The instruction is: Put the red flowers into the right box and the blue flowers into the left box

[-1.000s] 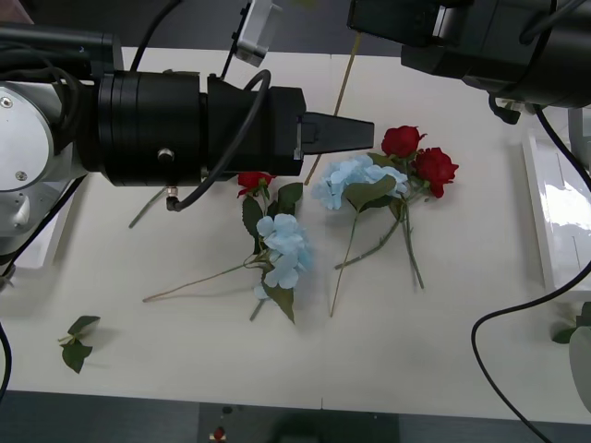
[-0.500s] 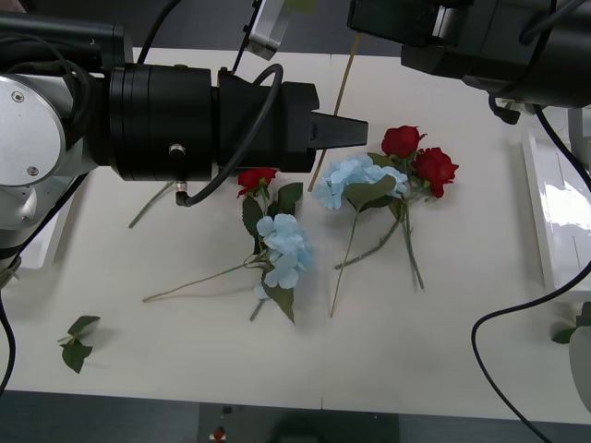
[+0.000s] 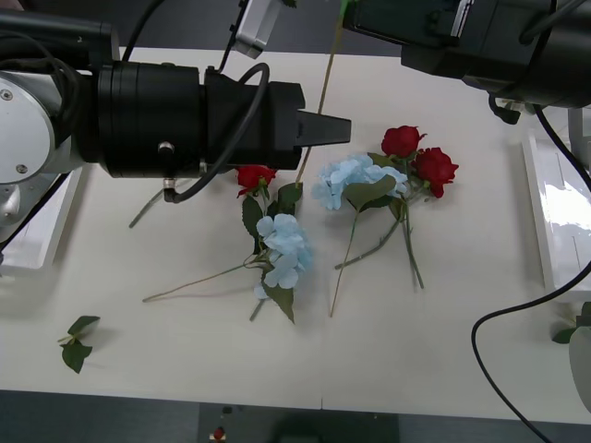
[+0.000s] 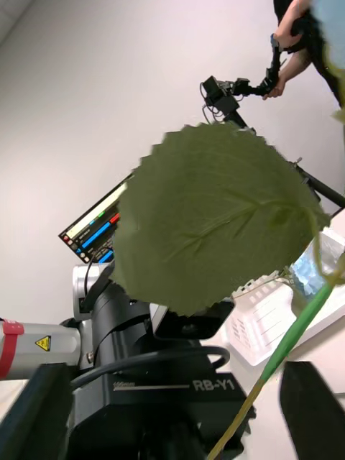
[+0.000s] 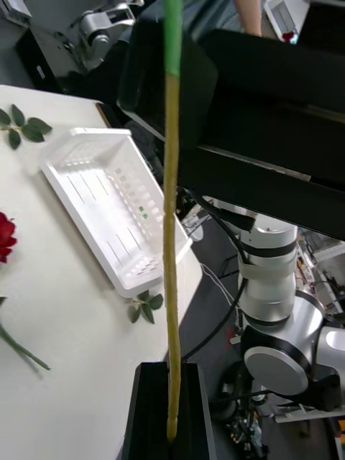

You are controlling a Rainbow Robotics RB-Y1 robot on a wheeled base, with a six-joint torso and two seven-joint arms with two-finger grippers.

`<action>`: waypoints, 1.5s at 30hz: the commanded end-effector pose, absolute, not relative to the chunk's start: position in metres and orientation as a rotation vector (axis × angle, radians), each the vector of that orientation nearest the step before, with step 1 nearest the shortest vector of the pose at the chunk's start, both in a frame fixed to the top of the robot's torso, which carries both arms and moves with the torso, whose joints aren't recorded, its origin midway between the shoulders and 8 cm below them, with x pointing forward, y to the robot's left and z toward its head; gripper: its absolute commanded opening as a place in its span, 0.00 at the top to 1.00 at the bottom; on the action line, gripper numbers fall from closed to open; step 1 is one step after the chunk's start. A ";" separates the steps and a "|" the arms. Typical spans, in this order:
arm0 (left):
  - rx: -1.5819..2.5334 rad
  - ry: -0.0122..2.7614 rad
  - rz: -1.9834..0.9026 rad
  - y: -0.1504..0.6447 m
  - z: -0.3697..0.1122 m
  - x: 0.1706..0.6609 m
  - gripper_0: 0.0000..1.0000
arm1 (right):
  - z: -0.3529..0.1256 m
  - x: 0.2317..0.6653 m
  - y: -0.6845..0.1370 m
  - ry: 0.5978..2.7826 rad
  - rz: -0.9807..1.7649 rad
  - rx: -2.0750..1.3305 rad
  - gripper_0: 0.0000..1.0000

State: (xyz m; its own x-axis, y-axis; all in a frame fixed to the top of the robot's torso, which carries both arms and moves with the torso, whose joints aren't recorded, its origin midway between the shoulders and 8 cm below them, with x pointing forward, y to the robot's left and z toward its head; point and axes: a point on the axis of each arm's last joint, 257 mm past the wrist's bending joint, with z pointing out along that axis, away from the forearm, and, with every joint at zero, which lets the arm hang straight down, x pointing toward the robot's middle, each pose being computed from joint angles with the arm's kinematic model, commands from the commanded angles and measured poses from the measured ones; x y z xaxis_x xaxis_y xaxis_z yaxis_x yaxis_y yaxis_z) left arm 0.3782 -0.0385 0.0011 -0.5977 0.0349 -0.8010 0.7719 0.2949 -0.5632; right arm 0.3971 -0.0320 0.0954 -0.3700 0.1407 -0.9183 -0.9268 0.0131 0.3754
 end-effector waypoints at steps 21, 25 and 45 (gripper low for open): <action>0.105 2.070 -0.755 0.279 -0.015 0.498 1.00 | 0.068 0.417 -0.076 1.648 1.312 -0.846 0.00; -0.019 2.086 -0.607 0.353 -0.029 0.499 1.00 | 0.057 0.428 -0.095 1.788 1.251 -0.774 0.00; -0.259 2.203 -0.061 0.549 -0.107 0.487 1.00 | -0.064 0.460 -0.200 2.475 0.849 -0.216 0.00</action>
State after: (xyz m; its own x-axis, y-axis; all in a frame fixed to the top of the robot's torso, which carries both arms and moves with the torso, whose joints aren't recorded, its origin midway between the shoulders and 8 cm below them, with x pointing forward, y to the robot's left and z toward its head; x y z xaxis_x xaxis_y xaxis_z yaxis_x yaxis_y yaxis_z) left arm 0.4891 0.5302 -0.1184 -0.5839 -0.2625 -0.7682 -0.1609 0.9649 -0.2074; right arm 0.4592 -0.1888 -0.0534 -0.8411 0.0068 -0.5408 -0.3671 0.7272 0.5801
